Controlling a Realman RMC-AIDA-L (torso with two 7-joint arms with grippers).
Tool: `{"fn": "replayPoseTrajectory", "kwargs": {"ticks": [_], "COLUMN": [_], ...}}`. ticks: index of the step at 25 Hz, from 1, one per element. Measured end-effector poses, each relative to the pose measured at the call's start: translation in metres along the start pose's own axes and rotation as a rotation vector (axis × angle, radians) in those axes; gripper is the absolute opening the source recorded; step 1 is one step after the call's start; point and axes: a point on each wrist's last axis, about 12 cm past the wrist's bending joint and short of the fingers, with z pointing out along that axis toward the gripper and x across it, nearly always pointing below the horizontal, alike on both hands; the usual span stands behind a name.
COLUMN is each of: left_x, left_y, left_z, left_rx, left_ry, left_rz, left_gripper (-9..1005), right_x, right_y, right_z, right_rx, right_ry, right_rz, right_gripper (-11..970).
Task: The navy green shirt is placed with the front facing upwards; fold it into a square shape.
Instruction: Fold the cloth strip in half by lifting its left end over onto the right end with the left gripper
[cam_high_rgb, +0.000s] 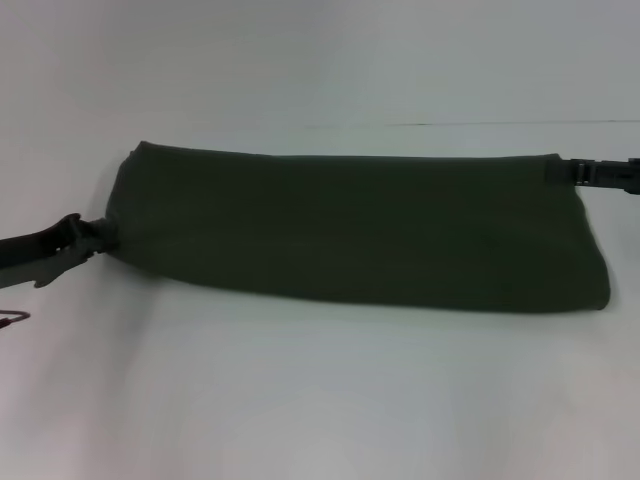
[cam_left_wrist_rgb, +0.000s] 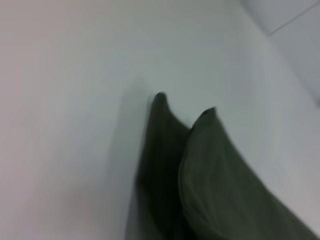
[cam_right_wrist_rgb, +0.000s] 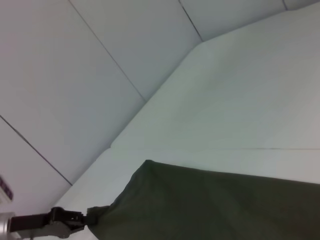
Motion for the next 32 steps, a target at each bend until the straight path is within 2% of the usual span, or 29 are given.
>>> {"fn": "replayPoseTrajectory", "kwargs": {"ticks": [9,18,23,26,27,31,32], "left_x": [0.013,0.023,0.022,0.02,0.017,0.006,0.004], "left_y": [0.032,0.067,0.078,0.077,0.071,0.034,0.017], "left_z": [-0.03,-0.068,-0.093,-0.096,-0.096,-0.08,-0.07], "left_rx": [0.003,-0.062,-0.109,-0.095,-0.056,0.182,0.279], "left_ry": [-0.101,-0.211,-0.254,-0.258,-0.258,-0.25,-0.24], "left_rz": [-0.062,-0.098,-0.088,-0.084,-0.078,-0.02,0.004], "left_gripper": [17,41,55,63,66,77,79], "right_x": [0.005,0.007,0.005,0.003,0.003,0.005,0.006], "right_y": [0.003,0.005,0.008,0.009,0.009,0.009,0.009], "right_z": [0.012,0.028,0.033,0.036,0.036,0.035,0.034], "right_rx": [-0.014,-0.037,-0.048,-0.053,-0.053,-0.057,-0.059], "right_ry": [-0.011,-0.027,-0.028,-0.026,-0.025,-0.026,-0.027], "right_rz": [0.012,0.041,0.037,0.03,0.028,0.021,0.021], "right_gripper": [915,916,916,916,916,915,915]}}
